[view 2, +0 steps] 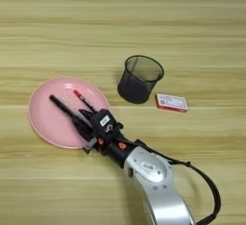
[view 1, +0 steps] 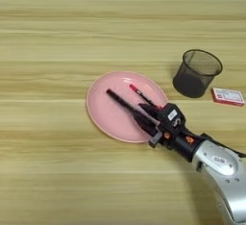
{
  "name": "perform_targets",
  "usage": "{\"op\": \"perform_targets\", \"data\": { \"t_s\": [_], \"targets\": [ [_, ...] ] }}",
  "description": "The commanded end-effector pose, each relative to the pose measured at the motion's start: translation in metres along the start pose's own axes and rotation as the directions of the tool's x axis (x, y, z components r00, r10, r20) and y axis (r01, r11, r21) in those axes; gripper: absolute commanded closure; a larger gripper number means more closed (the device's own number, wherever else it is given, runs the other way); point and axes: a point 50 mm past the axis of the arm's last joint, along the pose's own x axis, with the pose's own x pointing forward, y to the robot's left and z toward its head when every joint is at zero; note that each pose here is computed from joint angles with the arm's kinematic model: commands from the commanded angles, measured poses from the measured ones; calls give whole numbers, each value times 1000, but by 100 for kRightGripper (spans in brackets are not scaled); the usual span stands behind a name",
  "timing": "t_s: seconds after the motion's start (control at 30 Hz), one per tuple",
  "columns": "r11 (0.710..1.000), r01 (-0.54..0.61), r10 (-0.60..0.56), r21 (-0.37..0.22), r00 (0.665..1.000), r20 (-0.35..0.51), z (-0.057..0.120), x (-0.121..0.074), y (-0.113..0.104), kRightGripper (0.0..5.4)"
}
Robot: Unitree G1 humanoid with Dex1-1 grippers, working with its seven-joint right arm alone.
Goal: Move the objects on the table
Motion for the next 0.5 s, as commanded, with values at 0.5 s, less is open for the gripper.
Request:
{"op": "perform_targets", "data": {
  "t_s": [0.5],
  "targets": [
    [998,42,-38,-55,997,72,18,3,-13,170]
  ]
}}
